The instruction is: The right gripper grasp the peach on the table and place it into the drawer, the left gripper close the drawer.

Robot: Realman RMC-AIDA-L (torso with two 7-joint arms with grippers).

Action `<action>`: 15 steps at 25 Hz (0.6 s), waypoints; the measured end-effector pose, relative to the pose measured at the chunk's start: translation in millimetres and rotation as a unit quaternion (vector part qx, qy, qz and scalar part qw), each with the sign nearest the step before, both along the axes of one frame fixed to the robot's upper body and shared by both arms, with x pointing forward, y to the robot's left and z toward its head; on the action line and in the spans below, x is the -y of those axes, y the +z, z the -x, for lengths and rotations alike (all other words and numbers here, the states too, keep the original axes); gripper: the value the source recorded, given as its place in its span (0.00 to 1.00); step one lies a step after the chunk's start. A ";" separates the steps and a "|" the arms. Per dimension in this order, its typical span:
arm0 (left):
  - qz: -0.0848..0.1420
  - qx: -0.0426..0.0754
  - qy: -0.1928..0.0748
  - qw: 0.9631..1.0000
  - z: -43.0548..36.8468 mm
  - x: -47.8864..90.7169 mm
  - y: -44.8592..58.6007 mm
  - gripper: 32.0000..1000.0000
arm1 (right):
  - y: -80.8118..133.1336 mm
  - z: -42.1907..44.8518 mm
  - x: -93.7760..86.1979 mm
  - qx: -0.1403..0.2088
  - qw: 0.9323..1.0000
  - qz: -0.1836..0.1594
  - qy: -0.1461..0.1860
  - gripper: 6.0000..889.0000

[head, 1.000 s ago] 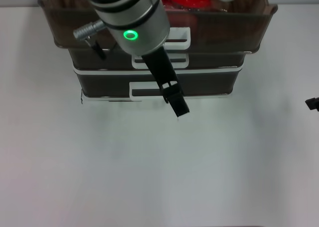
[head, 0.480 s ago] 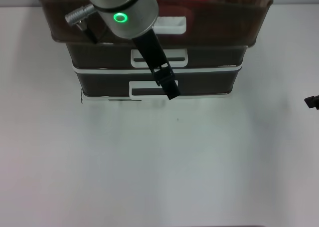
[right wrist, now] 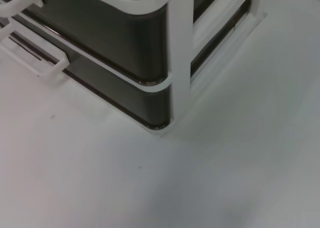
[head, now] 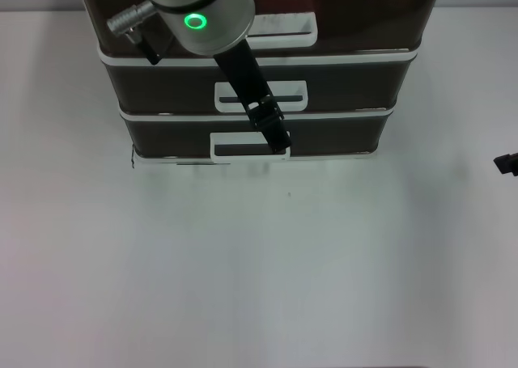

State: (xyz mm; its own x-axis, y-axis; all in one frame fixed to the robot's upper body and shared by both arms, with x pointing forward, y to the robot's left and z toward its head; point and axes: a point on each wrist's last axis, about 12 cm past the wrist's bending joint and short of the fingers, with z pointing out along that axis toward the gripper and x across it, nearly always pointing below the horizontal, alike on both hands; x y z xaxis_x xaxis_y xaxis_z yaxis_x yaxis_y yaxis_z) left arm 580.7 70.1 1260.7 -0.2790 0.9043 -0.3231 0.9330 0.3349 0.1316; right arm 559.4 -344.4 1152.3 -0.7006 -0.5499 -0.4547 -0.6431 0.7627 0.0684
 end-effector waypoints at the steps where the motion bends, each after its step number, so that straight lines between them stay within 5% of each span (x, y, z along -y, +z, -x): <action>1: 0.000 0.000 -0.001 1.000 0.4 0.3 0.1 0.86 | 0.0 0.0 0.0 0.000 1.000 0.000 0.000 1.00; 8: -0.003 -0.009 -0.006 1.000 5.1 1.4 0.0 0.86 | 0.0 0.0 0.0 0.000 1.000 0.000 0.000 1.00; 15: 0.009 -0.039 -0.022 0.999 20.5 3.8 1.7 0.86 | 1.1 -1.2 -1.0 0.002 1.000 0.000 0.002 1.00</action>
